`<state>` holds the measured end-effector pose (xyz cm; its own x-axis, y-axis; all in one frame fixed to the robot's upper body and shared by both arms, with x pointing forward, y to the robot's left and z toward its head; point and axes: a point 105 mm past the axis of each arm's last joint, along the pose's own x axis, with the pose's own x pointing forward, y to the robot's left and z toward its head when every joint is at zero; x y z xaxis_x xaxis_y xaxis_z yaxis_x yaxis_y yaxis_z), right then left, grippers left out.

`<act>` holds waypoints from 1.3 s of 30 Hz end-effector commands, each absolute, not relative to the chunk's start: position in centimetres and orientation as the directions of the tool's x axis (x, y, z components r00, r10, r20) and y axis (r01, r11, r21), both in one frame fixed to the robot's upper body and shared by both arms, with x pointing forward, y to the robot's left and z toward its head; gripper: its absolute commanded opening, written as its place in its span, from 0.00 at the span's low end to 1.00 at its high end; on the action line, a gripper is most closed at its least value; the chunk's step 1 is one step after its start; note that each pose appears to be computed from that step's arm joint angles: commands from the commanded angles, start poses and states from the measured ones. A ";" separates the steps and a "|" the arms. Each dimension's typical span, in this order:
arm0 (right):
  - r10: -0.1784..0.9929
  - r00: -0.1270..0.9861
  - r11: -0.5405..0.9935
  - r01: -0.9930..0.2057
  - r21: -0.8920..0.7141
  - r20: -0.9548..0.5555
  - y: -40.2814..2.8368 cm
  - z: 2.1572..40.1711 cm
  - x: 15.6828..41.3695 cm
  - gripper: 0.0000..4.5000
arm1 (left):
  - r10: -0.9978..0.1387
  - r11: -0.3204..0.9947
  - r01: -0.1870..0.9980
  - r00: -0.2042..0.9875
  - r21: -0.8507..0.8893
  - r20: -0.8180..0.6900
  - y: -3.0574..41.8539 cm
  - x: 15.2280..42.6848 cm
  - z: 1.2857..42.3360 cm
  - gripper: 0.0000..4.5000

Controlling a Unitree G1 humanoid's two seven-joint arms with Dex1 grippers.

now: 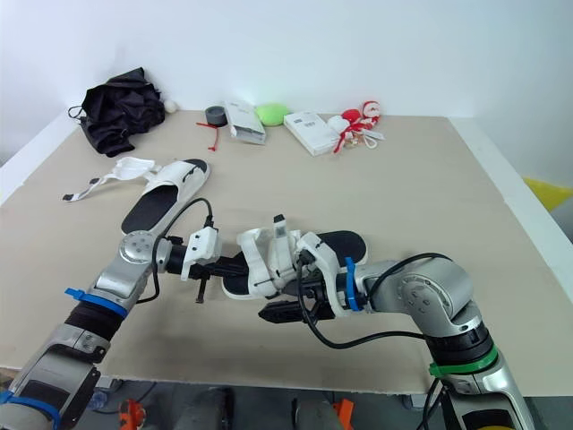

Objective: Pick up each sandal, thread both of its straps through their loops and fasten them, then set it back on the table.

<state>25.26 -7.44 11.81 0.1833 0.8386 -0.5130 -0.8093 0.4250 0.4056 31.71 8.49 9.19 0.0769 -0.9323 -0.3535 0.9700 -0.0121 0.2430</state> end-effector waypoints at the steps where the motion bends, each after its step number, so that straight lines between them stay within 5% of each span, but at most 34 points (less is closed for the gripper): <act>1: 0.863 0.232 0.412 -0.837 0.359 -0.448 -7.1 13.4 25.5 1.00 | -0.876 -0.032 0.995 0.018 0.096 -0.481 9.4 30.1 4.7 0.00; 18: 0.925 0.099 0.279 -0.832 0.480 -0.366 -6.0 13.7 23.8 1.00 | -0.875 -0.028 0.995 0.024 0.100 -0.483 9.4 30.4 4.8 0.00; 20: 0.917 0.099 0.290 -0.829 0.478 -0.385 -5.9 13.2 24.0 0.94 | -0.875 -0.027 0.994 0.027 0.103 -0.483 9.4 30.5 4.9 0.00; 24: 0.906 0.091 0.297 -0.833 0.467 -0.414 -5.8 12.7 24.0 0.68 | -0.876 -0.025 0.994 0.030 0.106 -0.482 9.4 30.5 5.0 0.00; 26: 0.901 0.080 0.293 -0.838 0.461 -0.426 -5.6 12.4 23.8 0.47 | -0.876 -0.024 0.994 0.030 0.106 -0.482 9.4 30.6 5.0 0.00; 30: 0.892 0.031 0.264 -0.847 0.462 -0.451 -5.7 11.4 22.7 0.24 | -0.876 -0.020 0.994 0.034 0.107 -0.481 9.5 30.6 5.0 0.00; 31: 0.895 0.018 0.251 -0.846 0.470 -0.446 -5.7 11.4 22.4 0.10 | -0.876 -0.019 0.994 0.035 0.107 -0.481 9.5 30.6 5.0 0.00; 33: 0.904 0.000 0.230 -0.843 0.487 -0.428 -5.9 11.6 22.1 0.01 | -0.876 -0.019 0.994 0.035 0.106 -0.481 9.5 30.6 5.0 0.00; 39: 0.930 -0.039 0.157 -0.856 0.493 -0.365 -5.8 12.7 21.5 0.01 | -0.877 -0.021 0.994 0.033 0.107 -0.479 9.4 30.6 5.0 0.00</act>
